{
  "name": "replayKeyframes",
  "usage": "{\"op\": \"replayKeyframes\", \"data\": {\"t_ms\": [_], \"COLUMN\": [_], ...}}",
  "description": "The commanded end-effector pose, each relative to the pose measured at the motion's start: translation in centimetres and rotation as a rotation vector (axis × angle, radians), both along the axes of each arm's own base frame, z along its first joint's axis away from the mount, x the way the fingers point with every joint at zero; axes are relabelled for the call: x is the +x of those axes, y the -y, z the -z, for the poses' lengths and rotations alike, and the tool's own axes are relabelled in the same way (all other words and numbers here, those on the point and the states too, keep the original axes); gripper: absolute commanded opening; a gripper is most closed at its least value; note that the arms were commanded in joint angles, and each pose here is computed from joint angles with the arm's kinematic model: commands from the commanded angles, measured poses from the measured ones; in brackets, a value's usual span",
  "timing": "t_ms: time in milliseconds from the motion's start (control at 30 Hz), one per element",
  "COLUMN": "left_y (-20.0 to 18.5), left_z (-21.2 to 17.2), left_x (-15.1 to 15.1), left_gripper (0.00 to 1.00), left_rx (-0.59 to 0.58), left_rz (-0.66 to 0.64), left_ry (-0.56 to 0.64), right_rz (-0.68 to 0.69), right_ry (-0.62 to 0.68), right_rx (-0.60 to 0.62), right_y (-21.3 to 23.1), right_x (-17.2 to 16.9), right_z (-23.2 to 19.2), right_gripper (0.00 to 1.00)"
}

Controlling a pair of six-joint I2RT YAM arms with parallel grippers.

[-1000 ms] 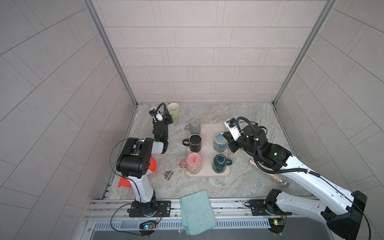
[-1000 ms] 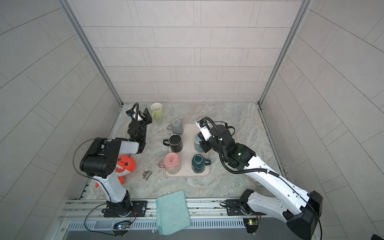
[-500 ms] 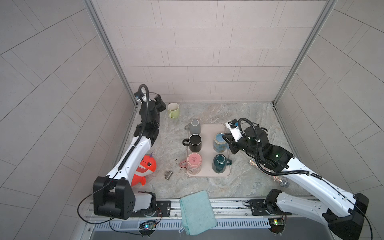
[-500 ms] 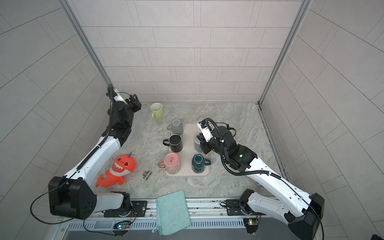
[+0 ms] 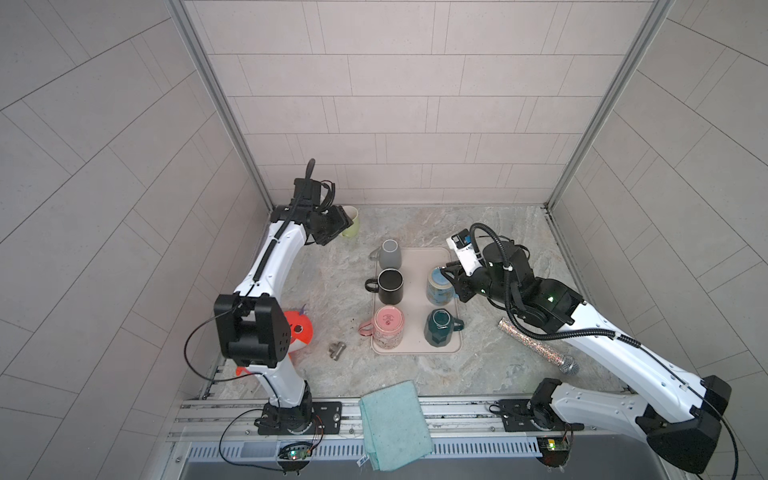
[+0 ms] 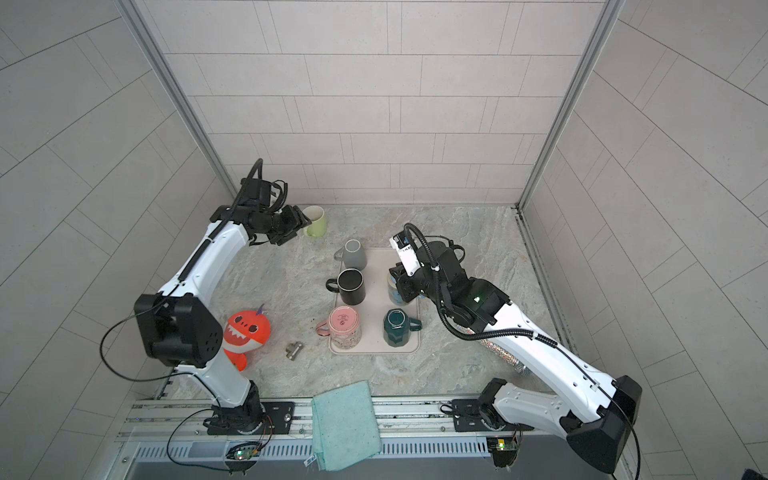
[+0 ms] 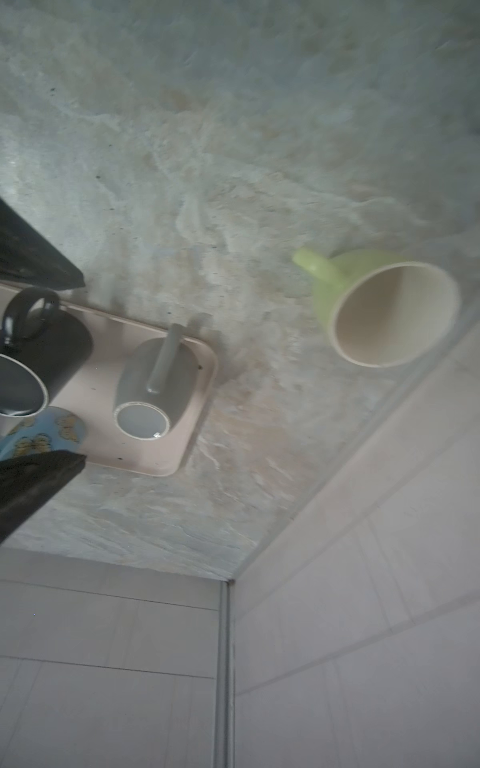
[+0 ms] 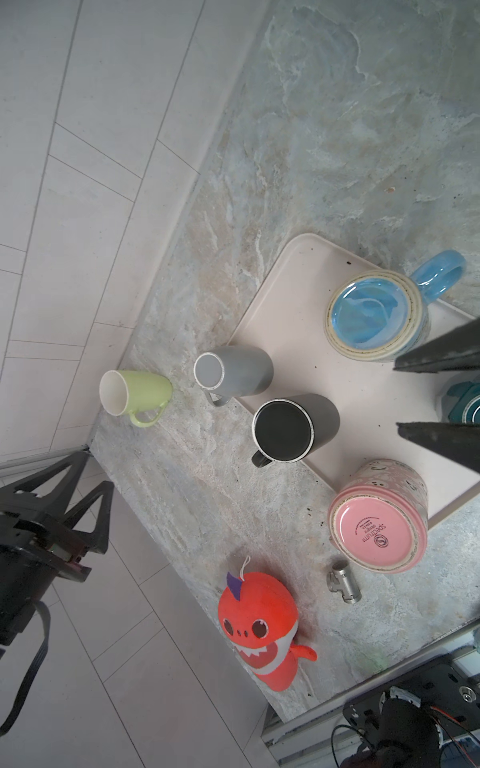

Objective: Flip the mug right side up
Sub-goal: 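Move the left gripper over the grey mug on the tray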

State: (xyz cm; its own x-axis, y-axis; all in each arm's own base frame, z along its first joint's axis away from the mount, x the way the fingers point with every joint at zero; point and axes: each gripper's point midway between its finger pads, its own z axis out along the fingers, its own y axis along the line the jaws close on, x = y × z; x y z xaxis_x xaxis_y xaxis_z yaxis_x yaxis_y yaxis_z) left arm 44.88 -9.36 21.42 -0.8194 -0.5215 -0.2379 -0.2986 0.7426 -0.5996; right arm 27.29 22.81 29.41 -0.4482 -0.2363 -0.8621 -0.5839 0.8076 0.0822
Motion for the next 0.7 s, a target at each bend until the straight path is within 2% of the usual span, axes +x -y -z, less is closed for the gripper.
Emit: {"op": "replayKeyframes", "data": {"t_ms": [0,67,133,467,667], "left_y": [2.9,4.1,4.1,2.6,3.1], "left_z": [0.1,0.8,1.3,2.8,3.0], "left_x": [-2.8,-2.5,-2.4,-3.4,-2.3], "left_gripper": [0.69,0.69,0.69,0.69,0.69], "left_rx": [-0.242,-0.358,-0.402,-0.482,-0.519], "left_rz": [-0.003,-0.055,-0.122,-0.468,-0.523], "left_ry": [-0.220,-0.267,-0.292,-0.455,-0.493], "right_rz": [0.034,0.041,0.045,0.055,0.055], "right_ry": [-0.009,-0.008,-0.007,-0.020,-0.026], "right_rx": [0.014,0.017,0.015,-0.001,-0.005], "right_y": [0.5,0.6,0.7,0.5,0.4], "right_x": [0.1,0.1,0.1,0.6,0.9], "right_z": [-0.8,-0.9,-0.8,-0.2,0.1], "right_gripper": [0.24,0.24,0.24,0.25,0.25]}}
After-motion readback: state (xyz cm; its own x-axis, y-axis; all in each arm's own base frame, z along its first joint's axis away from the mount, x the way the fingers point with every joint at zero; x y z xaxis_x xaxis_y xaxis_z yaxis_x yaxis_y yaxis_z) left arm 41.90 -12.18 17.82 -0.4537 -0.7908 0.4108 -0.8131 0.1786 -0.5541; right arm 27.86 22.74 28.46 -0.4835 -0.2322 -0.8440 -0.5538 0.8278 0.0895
